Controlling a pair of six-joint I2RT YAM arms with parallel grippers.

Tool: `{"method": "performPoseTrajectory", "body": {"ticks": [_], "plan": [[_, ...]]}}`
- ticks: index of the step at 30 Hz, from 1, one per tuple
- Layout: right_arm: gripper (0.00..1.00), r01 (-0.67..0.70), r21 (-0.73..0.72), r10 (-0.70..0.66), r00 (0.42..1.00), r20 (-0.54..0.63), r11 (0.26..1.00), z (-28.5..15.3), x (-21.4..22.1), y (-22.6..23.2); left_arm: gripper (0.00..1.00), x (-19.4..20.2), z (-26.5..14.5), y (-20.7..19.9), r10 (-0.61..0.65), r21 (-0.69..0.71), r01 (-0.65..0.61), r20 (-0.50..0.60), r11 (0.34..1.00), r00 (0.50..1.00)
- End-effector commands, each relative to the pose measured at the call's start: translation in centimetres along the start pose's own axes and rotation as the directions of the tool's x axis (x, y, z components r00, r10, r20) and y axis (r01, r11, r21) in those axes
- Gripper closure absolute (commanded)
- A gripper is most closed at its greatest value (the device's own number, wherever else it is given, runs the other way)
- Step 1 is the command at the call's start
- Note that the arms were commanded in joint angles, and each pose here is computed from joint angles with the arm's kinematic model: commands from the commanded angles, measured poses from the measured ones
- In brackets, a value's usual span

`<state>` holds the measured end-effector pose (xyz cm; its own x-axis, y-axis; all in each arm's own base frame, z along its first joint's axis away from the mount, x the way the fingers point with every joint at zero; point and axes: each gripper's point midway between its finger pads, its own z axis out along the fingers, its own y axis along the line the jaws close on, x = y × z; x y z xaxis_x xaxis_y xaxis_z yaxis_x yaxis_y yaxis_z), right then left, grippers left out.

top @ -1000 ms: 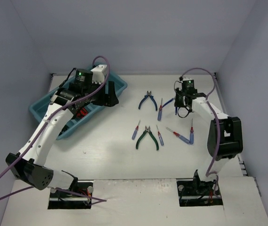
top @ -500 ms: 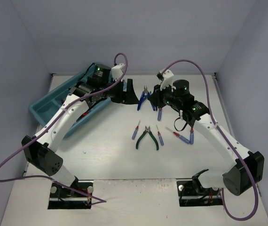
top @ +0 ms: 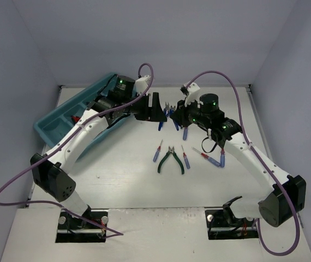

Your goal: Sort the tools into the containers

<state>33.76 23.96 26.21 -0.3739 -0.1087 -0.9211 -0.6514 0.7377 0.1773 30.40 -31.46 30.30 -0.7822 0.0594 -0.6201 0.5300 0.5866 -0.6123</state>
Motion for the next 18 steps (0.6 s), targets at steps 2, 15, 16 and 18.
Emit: {"method": "performPoseTrajectory", "body": {"ticks": [2,15,16,18], "plan": [[0.95,0.035,-0.061,-0.025,0.987,0.157,0.998,-0.8,-4.8,1.7,0.49,-1.6,0.1,-1.5,0.043,0.036,-0.045,0.064,0.998,0.997],[0.74,0.022,-0.059,-0.013,0.988,0.155,0.998,-0.1,-4.8,1.5,1.0,-2.1,0.8,-1.7,0.054,0.058,-0.059,0.086,0.997,0.995],[0.56,0.019,-0.047,-0.011,0.988,0.155,0.999,-0.1,-4.8,1.2,1.0,-2.1,0.8,-1.4,0.051,0.05,-0.055,0.088,0.997,0.995],[0.4,0.008,0.007,-0.009,0.988,0.155,1.0,-0.1,-4.5,0.2,1.0,-2.7,0.4,-0.1,0.036,0.019,-0.038,0.106,0.999,0.994]]}}
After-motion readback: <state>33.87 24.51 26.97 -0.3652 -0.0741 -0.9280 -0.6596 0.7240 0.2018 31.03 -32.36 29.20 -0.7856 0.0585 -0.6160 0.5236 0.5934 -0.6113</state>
